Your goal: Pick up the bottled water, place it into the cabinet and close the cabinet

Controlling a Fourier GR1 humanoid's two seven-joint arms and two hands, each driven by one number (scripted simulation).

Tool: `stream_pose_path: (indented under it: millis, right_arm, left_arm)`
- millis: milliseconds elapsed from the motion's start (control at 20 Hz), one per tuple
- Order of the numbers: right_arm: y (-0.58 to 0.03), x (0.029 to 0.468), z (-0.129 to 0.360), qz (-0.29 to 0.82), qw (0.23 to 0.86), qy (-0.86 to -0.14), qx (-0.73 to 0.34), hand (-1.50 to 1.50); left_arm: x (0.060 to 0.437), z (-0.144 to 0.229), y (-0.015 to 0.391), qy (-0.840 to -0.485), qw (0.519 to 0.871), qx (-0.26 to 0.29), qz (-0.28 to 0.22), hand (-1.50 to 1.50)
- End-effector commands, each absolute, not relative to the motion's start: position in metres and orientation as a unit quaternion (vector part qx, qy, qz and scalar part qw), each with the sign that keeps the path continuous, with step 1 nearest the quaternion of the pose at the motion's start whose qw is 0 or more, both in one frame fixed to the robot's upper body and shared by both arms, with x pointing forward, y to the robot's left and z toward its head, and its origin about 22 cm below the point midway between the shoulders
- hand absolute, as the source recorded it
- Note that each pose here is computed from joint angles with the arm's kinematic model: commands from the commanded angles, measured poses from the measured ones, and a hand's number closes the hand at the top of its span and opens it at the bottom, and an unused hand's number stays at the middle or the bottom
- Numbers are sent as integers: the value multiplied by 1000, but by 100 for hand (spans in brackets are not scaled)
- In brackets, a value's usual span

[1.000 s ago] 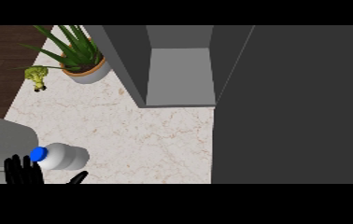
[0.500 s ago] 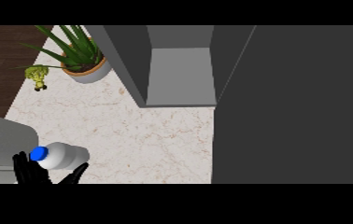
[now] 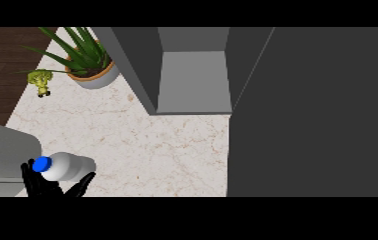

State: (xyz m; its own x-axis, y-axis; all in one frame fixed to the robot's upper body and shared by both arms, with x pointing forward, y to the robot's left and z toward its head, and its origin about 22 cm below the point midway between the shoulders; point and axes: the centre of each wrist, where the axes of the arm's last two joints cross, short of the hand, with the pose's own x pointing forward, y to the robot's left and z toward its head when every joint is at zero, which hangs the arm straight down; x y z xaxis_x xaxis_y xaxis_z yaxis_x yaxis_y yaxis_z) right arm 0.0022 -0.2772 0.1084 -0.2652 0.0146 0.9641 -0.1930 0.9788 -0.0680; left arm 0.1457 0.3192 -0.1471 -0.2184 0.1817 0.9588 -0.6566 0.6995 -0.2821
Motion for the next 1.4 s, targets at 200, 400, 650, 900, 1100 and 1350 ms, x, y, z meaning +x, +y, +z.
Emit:
stream_pose_path:
  millis: [200, 400, 650, 900, 1100, 1350]
  right_arm:
    - [-275, -2, 136, 84, 577, -810, 60, -150]
    - [-281, -2, 131, 93, 580, -807, 57, -150]
    - [-276, -2, 130, 90, 572, -813, 66, -150]
    - [-276, 0, 137, 93, 575, -811, 58, -150]
    - [-276, 3, 130, 98, 574, -810, 65, -150]
    - [-275, -4, 134, 92, 579, -807, 71, -150]
  left_arm:
    - [150, -159, 319, -723, 569, 97, 379, -150]
    - [182, -159, 300, -733, 556, 101, 377, 150]
    - [180, -154, 319, -743, 538, 100, 386, 150]
    - [185, -156, 304, -760, 527, 120, 360, 150]
    - [223, -145, 267, -773, 582, -18, 253, 150]
    - [239, -137, 245, -790, 576, -98, 185, 150]
